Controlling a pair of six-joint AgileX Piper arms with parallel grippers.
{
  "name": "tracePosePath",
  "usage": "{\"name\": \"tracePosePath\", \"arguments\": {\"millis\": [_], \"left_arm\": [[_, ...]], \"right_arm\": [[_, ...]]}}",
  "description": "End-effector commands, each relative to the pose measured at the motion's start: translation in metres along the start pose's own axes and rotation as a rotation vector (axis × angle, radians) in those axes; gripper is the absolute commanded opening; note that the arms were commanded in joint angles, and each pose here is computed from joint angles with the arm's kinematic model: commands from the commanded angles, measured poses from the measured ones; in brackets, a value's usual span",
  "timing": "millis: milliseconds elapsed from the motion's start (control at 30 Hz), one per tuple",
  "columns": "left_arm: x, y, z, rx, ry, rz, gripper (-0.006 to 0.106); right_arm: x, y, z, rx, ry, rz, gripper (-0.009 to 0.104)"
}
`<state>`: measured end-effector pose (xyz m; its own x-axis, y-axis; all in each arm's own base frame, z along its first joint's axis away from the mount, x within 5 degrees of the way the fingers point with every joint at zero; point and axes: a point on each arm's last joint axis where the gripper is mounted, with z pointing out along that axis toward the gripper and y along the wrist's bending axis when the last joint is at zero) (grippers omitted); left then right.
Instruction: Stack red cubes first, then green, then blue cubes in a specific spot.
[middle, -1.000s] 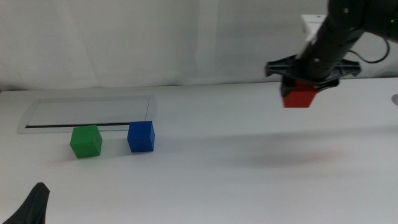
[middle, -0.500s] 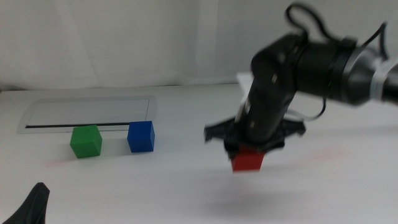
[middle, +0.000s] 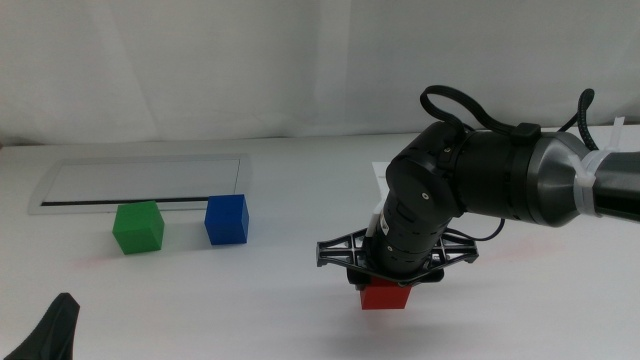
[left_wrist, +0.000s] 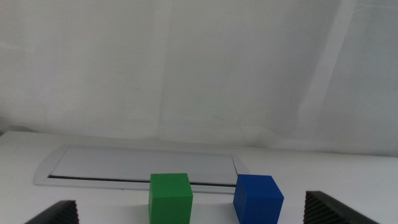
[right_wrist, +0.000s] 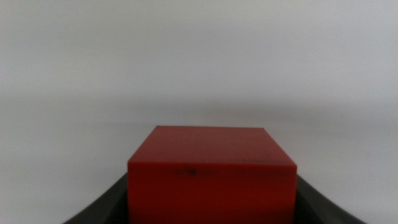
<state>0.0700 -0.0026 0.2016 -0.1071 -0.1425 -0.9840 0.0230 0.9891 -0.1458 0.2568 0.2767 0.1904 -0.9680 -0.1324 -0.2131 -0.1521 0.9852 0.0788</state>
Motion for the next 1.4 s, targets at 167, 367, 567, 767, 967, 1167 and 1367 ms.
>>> {"name": "tracePosePath", "arguments": {"millis": [167,367,567,767,967,1167,1367], "left_arm": [[0.013,0.001,0.001,0.002,0.039,-0.017,0.09],[0.013,0.001,0.001,0.002,0.039,-0.017,0.09],[0.013,0.001,0.001,0.002,0.039,-0.017,0.09],[0.012,0.001,0.001,0.005,0.029,-0.017,0.09],[0.012,0.001,0.001,0.006,0.027,-0.017,0.09],[0.012,0.001,0.001,0.006,0.027,-0.017,0.09],[0.012,0.001,0.001,0.006,0.027,-0.017,0.09]], "right_arm": [[0.008,0.01,0.012,0.027,-0.01,-0.068,-0.003],[0.011,0.012,0.027,0.054,0.019,-0.06,-0.003],[0.013,0.013,0.035,0.058,0.037,-0.055,0.0],[0.01,0.015,0.034,0.039,0.016,-0.06,0.103],[0.008,0.014,0.027,0.033,-0.015,-0.074,0.103],[-0.001,0.012,-0.008,-0.003,-0.133,-0.109,0.103],[-0.02,-0.009,-0.07,-0.064,-0.34,-0.187,0.103]]}}
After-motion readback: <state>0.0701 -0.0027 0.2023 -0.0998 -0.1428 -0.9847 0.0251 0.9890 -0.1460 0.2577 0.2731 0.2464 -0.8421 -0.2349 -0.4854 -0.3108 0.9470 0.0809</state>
